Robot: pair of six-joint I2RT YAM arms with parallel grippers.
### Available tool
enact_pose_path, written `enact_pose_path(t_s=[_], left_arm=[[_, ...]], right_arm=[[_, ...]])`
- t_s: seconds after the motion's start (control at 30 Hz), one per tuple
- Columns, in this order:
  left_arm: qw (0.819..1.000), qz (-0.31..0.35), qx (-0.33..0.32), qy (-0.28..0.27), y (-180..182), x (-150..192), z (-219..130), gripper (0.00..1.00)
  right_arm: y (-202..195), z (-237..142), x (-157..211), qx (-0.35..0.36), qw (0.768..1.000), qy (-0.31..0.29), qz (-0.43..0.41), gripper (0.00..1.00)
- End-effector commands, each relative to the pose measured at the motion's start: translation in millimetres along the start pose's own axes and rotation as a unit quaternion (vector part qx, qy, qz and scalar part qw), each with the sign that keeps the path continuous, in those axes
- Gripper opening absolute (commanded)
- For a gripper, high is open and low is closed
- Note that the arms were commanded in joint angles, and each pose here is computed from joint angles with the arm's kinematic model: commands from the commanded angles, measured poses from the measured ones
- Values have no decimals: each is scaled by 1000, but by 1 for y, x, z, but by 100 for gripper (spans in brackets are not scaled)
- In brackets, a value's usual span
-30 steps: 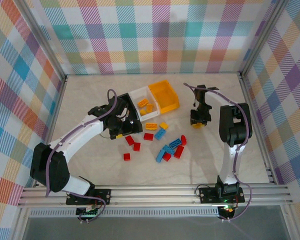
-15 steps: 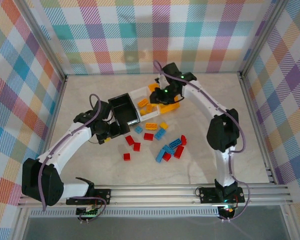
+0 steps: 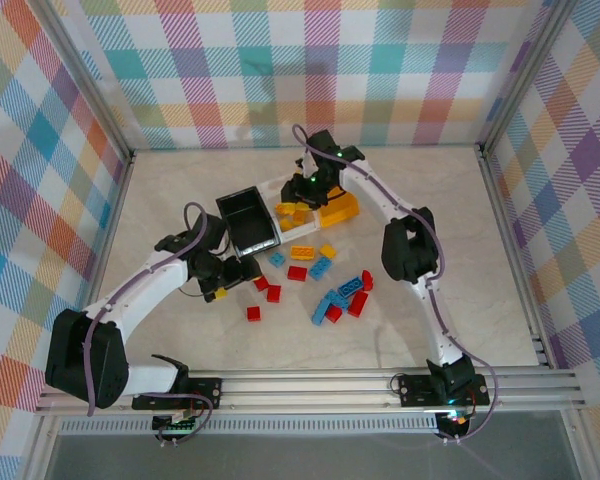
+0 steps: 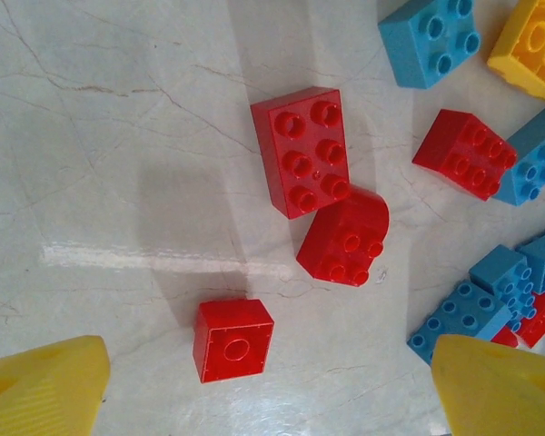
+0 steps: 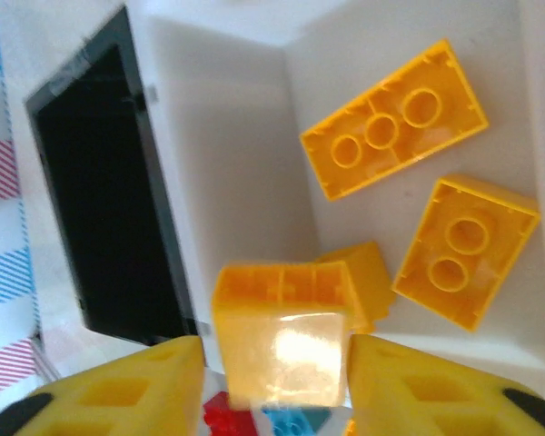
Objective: Sort the legos into containers by color
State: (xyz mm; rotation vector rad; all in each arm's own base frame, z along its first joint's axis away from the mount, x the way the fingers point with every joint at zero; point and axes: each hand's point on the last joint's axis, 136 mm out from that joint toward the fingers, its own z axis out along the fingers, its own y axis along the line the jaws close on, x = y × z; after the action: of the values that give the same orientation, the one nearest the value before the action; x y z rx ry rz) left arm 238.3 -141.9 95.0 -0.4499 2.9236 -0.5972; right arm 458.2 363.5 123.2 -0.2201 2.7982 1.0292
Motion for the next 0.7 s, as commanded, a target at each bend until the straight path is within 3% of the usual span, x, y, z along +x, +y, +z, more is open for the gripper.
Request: enact_pose_path(t_s=[0.0,0.27,0.33,0.67], left_arm=[[999,34,-19,31,5,21,12,89],[993,79,-74,54,11,40,34,84],[992,83,-80,56,12,42,37,78],[987,105,-102,63,12,47,69,70]], right_arm=[[23,-14,-4,-29,1000,-4,-2,52],[38,-57,17,-20,1000,-1,-21,58],[36,-68,30,-12,1000,-1,-24,59],[12,-109,110,25,999,19,-16,59]])
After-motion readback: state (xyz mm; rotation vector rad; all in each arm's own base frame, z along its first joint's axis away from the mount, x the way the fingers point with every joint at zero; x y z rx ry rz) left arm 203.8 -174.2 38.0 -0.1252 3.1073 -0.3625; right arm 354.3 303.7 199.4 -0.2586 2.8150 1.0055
